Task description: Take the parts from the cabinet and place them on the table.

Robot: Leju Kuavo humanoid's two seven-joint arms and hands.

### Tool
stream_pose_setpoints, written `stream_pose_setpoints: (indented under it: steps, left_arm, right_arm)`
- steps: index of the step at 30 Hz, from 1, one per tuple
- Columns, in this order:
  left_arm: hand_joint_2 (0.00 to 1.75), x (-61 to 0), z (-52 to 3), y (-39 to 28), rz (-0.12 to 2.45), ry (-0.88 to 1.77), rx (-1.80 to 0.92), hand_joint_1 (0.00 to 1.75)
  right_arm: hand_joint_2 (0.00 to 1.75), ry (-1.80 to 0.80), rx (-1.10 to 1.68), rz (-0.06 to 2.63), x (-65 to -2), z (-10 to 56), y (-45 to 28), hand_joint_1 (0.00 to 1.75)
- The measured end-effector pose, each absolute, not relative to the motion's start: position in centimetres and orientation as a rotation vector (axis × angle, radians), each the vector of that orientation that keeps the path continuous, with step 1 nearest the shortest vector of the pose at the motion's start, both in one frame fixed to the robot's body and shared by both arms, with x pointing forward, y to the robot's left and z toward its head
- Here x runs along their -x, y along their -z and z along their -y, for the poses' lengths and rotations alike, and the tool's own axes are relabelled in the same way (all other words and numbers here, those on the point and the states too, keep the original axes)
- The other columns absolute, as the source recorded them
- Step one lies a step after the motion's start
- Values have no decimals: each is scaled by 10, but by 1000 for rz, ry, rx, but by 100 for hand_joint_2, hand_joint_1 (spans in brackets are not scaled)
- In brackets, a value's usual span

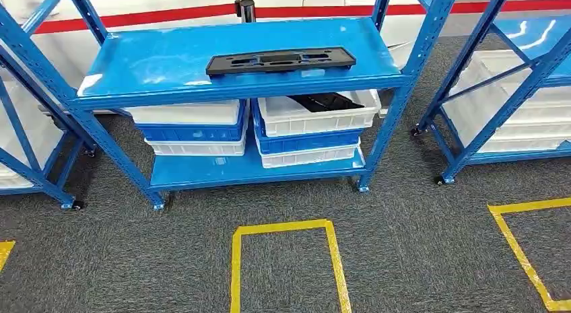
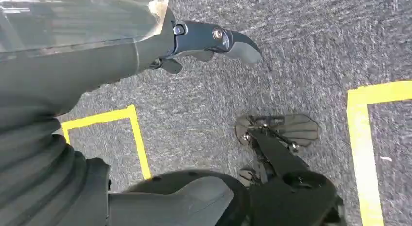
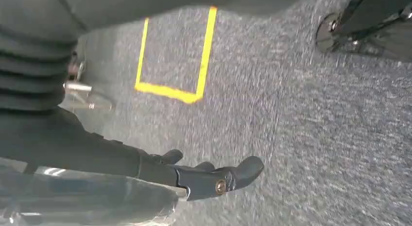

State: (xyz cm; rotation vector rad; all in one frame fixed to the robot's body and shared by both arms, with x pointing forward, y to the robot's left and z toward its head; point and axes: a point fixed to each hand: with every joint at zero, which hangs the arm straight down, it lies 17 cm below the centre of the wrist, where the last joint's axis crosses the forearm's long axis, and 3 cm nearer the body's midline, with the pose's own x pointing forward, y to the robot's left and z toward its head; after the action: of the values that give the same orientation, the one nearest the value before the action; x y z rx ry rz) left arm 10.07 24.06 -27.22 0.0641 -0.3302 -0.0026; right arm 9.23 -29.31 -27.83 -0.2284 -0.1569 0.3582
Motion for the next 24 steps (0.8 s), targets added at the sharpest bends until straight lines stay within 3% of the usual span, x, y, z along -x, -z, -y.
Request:
stream_pose_setpoints:
  steps: [5,6,18,19,24]
  left_arm:
    - [175,-90,-248,274,313,-7,-61,0]
    - [0,-88,-248,274,309,-9,-58,0]
    - [0,-68,-259,276,277,-24,-35,0]
    - [0,-66,-261,276,274,-25,-34,0]
    - [0,-57,-260,276,258,-38,-13,0]
  right_arm:
    - [0,-286,189,164,-80,290,280,0]
    - [0,-273,181,165,-78,289,280,0]
    - [0,-101,86,199,-58,277,280,0]
    - [175,-88,76,202,-56,275,280,0]
    - [175,-9,34,219,-50,269,279,0]
